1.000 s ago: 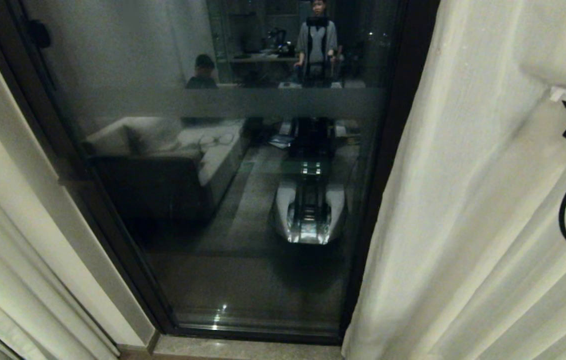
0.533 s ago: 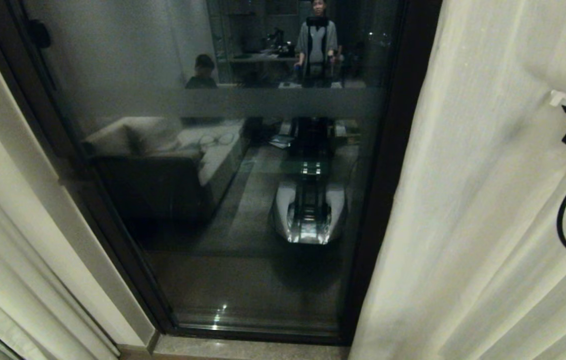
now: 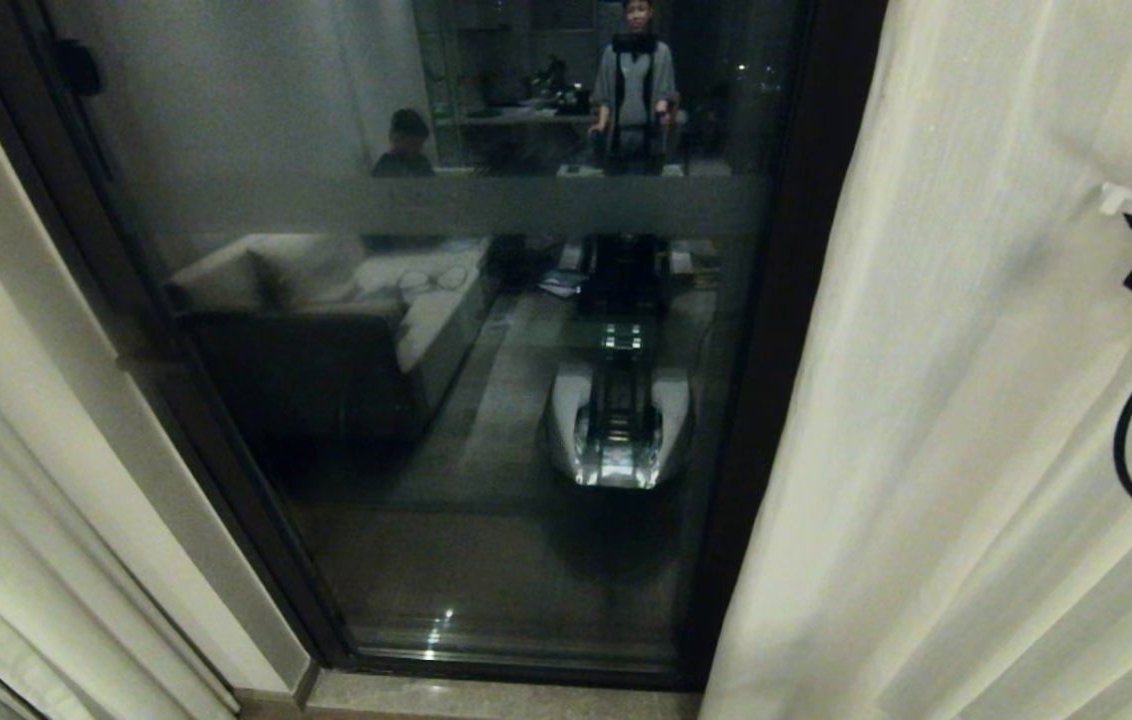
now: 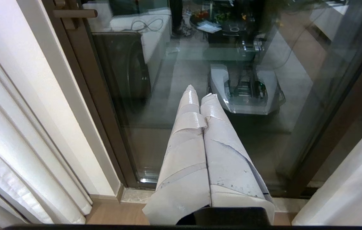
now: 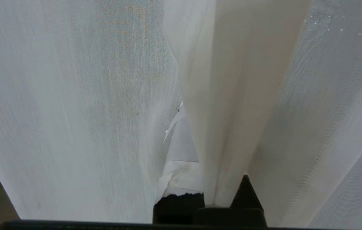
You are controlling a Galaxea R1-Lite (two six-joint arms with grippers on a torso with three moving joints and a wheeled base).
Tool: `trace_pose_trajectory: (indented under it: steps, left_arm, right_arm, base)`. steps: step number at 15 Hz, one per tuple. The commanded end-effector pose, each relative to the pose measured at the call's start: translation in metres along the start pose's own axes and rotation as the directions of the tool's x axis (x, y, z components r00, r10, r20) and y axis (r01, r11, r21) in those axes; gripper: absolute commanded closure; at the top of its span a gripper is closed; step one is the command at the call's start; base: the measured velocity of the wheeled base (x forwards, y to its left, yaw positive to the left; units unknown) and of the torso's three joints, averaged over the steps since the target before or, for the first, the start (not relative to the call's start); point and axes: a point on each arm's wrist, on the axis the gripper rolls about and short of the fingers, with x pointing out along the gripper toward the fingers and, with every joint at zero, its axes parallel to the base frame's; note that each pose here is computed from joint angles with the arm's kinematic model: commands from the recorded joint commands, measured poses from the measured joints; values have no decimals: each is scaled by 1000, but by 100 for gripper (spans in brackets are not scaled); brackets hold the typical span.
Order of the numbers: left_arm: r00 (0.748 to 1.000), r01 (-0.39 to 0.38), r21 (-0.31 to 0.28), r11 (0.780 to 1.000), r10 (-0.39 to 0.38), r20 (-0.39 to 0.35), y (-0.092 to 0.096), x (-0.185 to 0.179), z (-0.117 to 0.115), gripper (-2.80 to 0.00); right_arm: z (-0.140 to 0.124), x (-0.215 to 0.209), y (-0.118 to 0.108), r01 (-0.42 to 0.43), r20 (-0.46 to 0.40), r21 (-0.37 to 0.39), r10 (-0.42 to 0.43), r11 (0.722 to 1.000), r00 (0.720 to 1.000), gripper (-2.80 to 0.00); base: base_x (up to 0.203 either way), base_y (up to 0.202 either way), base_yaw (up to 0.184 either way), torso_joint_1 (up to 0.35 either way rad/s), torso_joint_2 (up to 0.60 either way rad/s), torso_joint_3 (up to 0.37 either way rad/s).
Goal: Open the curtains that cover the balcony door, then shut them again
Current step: Pull the inner curtains open on both sides
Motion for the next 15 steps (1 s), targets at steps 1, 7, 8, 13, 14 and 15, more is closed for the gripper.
trace_pose_trajectory:
  steps: [1, 7, 8, 13, 14, 15]
  left_arm:
    - [1000, 1, 0, 1000, -1, 1, 0, 0, 0, 0]
    - [1000, -1, 0, 1000, 1, 1, 0, 0, 0, 0]
    - [1000, 1, 0, 1000, -1, 1, 0, 0, 0, 0]
    - [1000, -1, 0, 1000, 1, 1, 0, 0, 0, 0]
    - [1000, -1, 0, 1000, 1, 1, 0, 0, 0, 0]
    - [1000, -1, 0, 1000, 1, 1, 0, 0, 0, 0]
  right_arm:
    - [0, 0, 0, -2, 3, 0, 2, 1000, 1000, 0]
    - [0, 0, -1, 1, 4, -1, -1, 1000, 1000, 0]
    - [0, 0, -1, 1, 4, -1, -1, 1000, 1000, 0]
    - [0, -1, -1, 2, 3, -2, -2, 1000, 1000, 0]
    - [0, -1, -1, 2, 3, -1, -2, 1000, 1000, 0]
    - [0, -1, -2, 3, 3, -2, -3, 1000, 1000, 0]
  base:
    - [0, 0, 0, 0, 0, 0]
    - [0, -31, 2, -1, 1, 1]
    - [0, -174, 2, 5, 1, 2]
    - [0, -192, 2, 2, 0, 4]
    - [0, -188, 1, -6, 2, -2]
    - [0, -190, 2, -2, 2, 3]
